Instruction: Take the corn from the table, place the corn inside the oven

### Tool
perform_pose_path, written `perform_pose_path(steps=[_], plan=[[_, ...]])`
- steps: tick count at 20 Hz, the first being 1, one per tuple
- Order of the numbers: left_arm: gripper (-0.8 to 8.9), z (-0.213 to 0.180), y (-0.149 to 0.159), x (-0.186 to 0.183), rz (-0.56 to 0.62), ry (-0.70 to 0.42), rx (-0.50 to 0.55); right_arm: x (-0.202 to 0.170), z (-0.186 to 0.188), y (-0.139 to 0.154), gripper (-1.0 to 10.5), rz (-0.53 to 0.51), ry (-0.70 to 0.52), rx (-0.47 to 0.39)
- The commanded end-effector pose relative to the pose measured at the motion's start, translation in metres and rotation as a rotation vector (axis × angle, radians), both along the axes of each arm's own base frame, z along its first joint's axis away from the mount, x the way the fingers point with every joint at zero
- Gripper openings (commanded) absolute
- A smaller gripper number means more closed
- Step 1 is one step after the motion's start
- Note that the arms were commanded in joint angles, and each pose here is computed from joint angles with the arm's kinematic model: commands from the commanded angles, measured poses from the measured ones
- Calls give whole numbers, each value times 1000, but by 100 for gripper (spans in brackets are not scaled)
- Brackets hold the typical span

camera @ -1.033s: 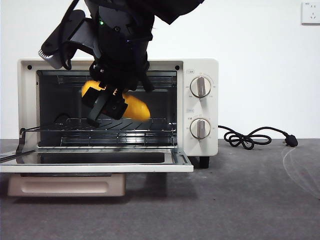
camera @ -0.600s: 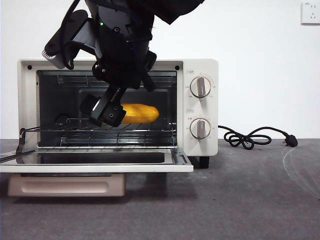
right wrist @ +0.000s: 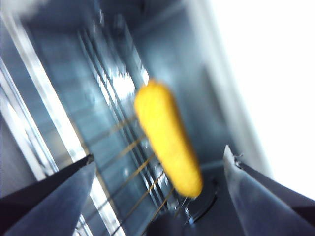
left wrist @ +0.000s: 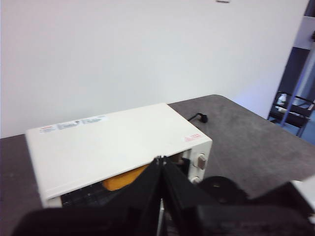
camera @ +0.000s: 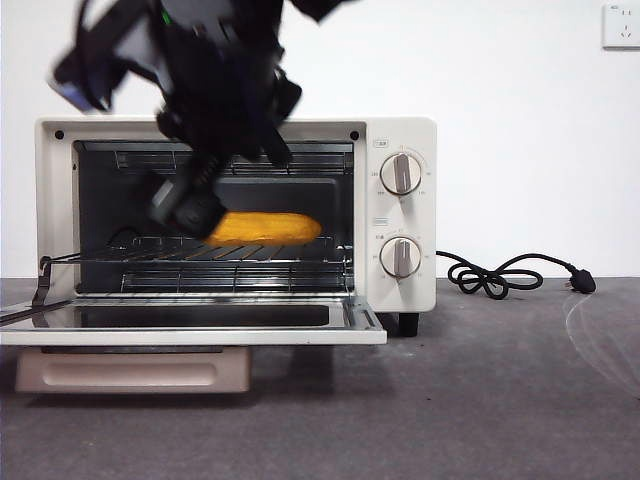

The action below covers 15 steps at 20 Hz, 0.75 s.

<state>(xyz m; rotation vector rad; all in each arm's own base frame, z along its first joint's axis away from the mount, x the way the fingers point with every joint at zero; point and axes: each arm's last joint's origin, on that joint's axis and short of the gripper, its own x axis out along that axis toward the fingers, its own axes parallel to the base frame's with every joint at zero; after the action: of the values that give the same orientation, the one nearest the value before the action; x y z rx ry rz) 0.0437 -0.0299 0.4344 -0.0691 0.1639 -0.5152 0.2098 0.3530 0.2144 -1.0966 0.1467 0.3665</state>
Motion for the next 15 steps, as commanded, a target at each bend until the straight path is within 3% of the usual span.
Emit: perform_pose_path(steps=[1, 5, 12, 15], plan=[[-6, 1, 1, 0, 17, -12, 11, -15, 16, 3, 439, 16, -5, 78], [-6, 1, 1, 0, 28, -19, 22, -40, 30, 4, 438, 50, 29, 113], [-6, -2, -7, 16, 171, -6, 136, -84, 55, -10, 434, 80, 138, 151], [-6, -7, -18, 33, 234, 24, 238, -97, 70, -24, 304, 84, 174, 172]])
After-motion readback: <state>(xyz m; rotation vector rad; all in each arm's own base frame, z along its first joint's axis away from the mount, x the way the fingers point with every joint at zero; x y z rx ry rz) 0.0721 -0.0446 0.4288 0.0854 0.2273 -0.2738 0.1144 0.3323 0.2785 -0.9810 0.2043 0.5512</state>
